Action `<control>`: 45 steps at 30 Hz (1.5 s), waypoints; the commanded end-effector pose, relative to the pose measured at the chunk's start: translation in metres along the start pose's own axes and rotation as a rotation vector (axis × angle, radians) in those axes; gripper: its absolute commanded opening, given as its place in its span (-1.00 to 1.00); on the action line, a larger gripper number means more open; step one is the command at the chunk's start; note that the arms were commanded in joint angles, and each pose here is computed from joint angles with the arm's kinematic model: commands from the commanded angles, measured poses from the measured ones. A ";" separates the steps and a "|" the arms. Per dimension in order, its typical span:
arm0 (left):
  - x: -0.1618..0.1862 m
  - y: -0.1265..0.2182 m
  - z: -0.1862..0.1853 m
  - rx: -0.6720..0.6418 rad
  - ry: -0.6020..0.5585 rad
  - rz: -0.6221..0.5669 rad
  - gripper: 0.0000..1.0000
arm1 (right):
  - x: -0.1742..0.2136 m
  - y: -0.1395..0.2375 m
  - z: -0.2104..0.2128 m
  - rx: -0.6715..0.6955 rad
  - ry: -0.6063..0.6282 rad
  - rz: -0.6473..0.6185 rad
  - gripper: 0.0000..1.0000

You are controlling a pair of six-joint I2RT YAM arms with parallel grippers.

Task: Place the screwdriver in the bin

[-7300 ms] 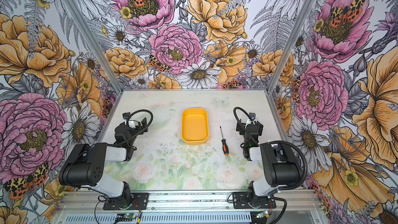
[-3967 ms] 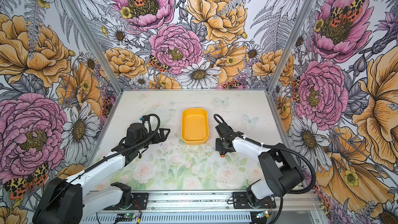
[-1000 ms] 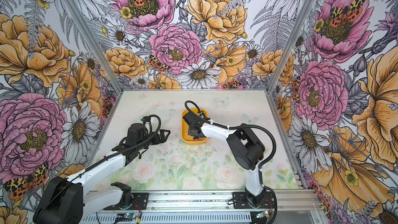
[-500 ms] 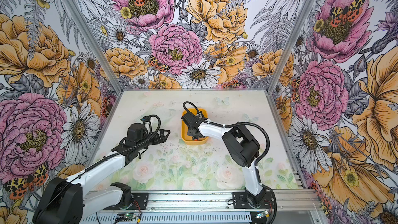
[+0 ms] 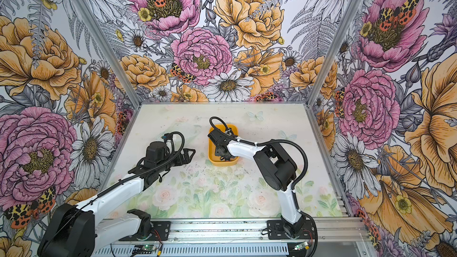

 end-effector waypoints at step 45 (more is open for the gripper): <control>-0.063 0.086 0.057 -0.475 -0.331 -0.657 0.98 | -0.060 0.116 -0.269 0.177 0.045 -0.942 0.48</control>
Point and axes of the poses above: each gripper's point midway between its finger pads, its own y axis back along the fingers, its own z axis along the line the jaws close on, x = y × z, the point moved 8 cm from there along y, back along the fingers, and after that the axes turned 6 degrees about -y, right-handed, at the moved point
